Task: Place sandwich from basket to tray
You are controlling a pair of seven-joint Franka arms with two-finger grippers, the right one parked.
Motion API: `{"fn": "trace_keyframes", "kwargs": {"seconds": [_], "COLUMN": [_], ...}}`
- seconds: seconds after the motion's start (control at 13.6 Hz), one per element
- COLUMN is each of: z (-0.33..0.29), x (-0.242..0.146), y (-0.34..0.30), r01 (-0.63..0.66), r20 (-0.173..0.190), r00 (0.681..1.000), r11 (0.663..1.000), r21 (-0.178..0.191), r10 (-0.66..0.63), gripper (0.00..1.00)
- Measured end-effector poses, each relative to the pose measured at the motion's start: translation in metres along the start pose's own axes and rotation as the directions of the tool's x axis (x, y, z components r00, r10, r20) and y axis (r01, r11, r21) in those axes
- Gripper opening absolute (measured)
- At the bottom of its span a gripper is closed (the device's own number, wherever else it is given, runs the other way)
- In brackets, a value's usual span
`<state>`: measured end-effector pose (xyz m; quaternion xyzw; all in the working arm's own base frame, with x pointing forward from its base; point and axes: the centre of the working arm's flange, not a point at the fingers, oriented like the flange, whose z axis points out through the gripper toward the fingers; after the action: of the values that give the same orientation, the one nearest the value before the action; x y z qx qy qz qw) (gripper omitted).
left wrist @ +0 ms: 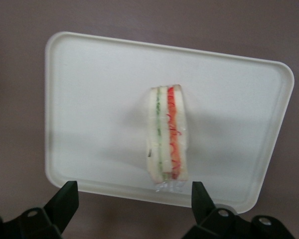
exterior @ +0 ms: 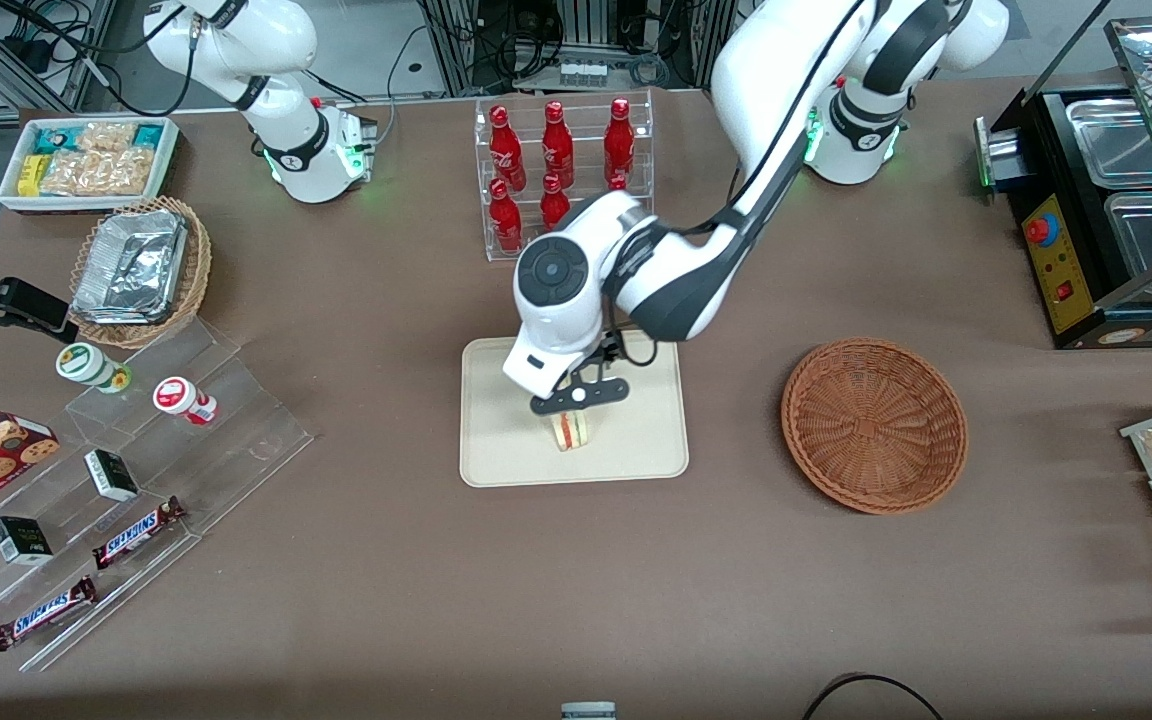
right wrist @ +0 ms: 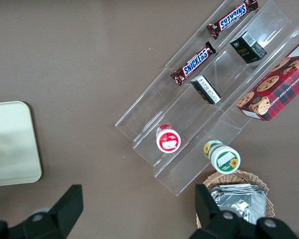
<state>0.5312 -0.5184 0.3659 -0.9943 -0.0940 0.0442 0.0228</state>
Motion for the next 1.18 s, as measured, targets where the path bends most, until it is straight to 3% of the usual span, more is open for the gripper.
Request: {"fn": "trace_keyframes", "kwargs": {"seconds": [0.15, 0.59, 0.88, 1.18], "z": [-0.031, -0.059, -0.075, -0.113], "x": [0.025, 0.099, 0.116, 0.107], "y": [-0.036, -0.188, -0.272, -0.348], "r01": [0.023, -0.101, -0.162, -0.184], "r20": [-0.001, 0.035, 0.039, 0.008], "r00": [1.0, 0.994, 0.986, 0.983], "r11": [1.0, 0.995, 0.987, 0.983], "r21": [0.015, 0.024, 0.011, -0.002], "r10": [-0.023, 0.1, 0.161, 0.184], "gripper": [1.0, 1.0, 1.0, 1.0]}}
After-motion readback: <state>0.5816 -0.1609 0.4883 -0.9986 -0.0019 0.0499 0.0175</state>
